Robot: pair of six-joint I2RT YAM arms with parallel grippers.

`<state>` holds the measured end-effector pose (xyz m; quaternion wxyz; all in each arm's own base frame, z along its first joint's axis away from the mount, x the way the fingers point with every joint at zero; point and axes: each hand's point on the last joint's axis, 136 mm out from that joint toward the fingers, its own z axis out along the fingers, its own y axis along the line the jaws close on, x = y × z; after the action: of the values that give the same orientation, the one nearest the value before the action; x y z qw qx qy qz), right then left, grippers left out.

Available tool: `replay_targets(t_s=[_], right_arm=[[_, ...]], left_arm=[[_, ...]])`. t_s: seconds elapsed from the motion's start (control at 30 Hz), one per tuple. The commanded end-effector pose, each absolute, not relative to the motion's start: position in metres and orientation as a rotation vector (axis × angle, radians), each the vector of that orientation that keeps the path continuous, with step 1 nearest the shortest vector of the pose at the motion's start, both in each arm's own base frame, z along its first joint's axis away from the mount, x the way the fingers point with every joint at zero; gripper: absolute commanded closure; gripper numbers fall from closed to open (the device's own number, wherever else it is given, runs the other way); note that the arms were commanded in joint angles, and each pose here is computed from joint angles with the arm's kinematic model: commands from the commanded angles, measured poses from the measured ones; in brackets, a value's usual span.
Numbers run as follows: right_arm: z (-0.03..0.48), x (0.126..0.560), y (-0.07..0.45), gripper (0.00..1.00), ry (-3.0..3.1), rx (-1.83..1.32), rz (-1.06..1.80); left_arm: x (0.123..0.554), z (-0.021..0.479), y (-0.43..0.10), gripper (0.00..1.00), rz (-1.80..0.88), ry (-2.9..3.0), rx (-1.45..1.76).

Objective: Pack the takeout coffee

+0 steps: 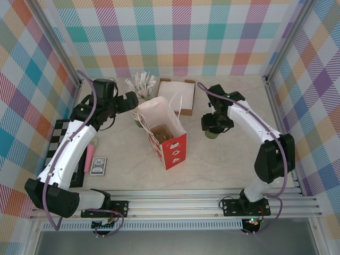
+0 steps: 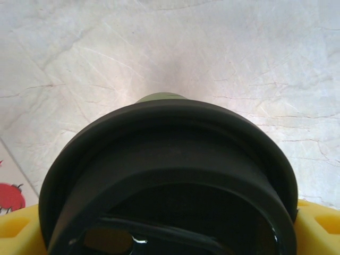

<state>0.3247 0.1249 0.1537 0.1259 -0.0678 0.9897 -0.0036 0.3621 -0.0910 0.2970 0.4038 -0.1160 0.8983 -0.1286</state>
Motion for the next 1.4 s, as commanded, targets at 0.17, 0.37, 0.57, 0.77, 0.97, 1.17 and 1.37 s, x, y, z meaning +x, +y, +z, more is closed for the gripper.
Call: replay_targets(t_s=[0.17, 0.37, 0.57, 0.77, 0.97, 1.17, 1.37], right_arm=[[0.243, 0.295, 0.126, 0.38, 2.746, -0.274, 0.006], [0.304, 0.288, 0.128, 0.39, 2.629, -0.305, -0.018], [0.375, 0.297, 0.144, 0.40, 2.417, -0.301, 0.035], [0.438, 0.300, 0.187, 0.40, 2.178, -0.427, 0.065], [0.480, 0.294, 0.238, 0.40, 1.964, -0.538, 0.156], [0.487, 0.268, 0.293, 0.40, 1.893, -0.694, 0.297], [0.453, 0.262, 0.329, 0.39, 1.997, -0.749, 0.379]], left_arm=[[0.352, 0.326, -0.107, 0.00, -0.509, 2.233, -0.267], [0.327, 0.346, -0.109, 0.00, -0.542, 2.241, -0.275], [0.288, 0.365, -0.146, 0.06, -0.677, 2.242, -0.081], [0.269, 0.372, -0.172, 0.17, -0.798, 2.206, 0.070], [0.270, 0.349, -0.160, 0.48, -0.708, 2.288, 0.010], [0.266, 0.335, -0.162, 0.69, -0.727, 2.338, -0.004], [0.265, 0.331, -0.164, 0.88, -0.742, 2.339, -0.014]])
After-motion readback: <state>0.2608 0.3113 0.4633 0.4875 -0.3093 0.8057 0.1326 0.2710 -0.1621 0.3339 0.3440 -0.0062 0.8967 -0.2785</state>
